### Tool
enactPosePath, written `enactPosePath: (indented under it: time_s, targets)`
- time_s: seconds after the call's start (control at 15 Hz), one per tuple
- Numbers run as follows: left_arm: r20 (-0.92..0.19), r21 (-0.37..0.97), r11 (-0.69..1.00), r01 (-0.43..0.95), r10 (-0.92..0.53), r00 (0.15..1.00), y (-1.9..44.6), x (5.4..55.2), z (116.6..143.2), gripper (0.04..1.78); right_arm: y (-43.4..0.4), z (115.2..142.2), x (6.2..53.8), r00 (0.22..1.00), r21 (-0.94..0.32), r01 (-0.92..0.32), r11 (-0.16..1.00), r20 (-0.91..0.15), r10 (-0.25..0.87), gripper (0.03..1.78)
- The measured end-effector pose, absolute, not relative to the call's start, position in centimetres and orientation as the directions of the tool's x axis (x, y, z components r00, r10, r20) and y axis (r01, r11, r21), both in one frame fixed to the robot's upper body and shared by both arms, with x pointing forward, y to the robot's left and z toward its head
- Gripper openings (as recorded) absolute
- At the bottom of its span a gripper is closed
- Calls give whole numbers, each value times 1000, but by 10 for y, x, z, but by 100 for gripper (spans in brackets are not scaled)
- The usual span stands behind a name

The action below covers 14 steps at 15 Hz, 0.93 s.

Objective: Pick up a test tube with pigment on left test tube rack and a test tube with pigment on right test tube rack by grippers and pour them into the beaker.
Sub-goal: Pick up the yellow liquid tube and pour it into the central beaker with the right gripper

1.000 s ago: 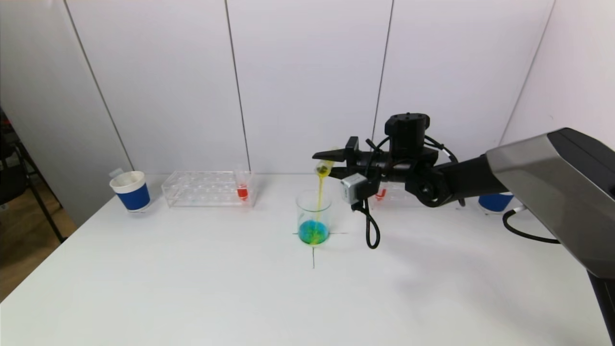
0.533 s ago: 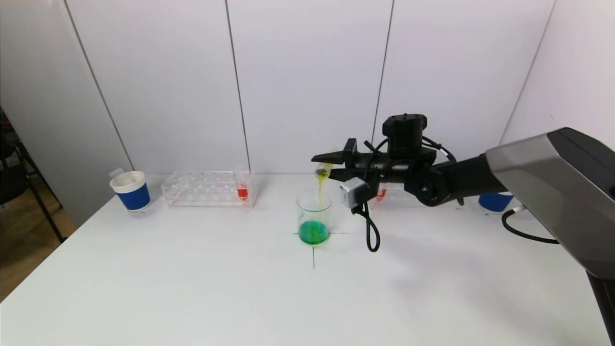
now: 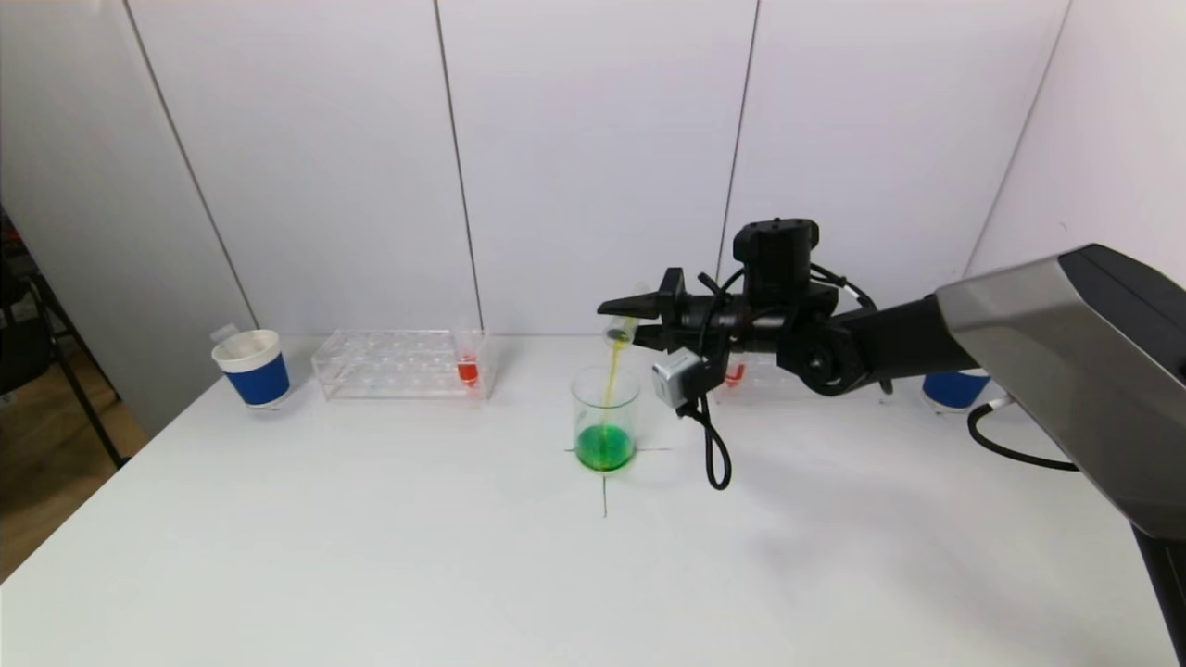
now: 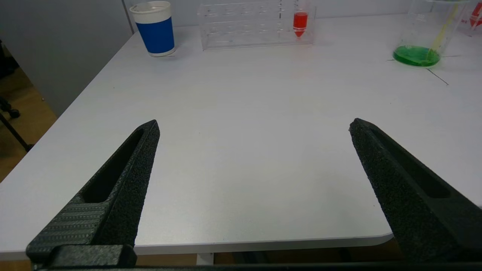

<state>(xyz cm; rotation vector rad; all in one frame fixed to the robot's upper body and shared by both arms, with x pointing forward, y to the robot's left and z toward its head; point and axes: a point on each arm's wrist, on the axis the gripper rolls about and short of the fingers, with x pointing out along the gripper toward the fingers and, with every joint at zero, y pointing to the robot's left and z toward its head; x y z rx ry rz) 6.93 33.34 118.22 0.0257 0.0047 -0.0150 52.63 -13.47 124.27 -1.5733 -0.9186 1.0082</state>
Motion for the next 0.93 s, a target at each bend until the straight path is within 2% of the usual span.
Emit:
enactPosePath:
  time_s: [0.93]
  targets:
    - [-5, 26, 1000, 15, -15, 1000, 333, 69, 1182, 176, -128, 1264, 531, 410, -932, 235, -275, -161, 898, 52]
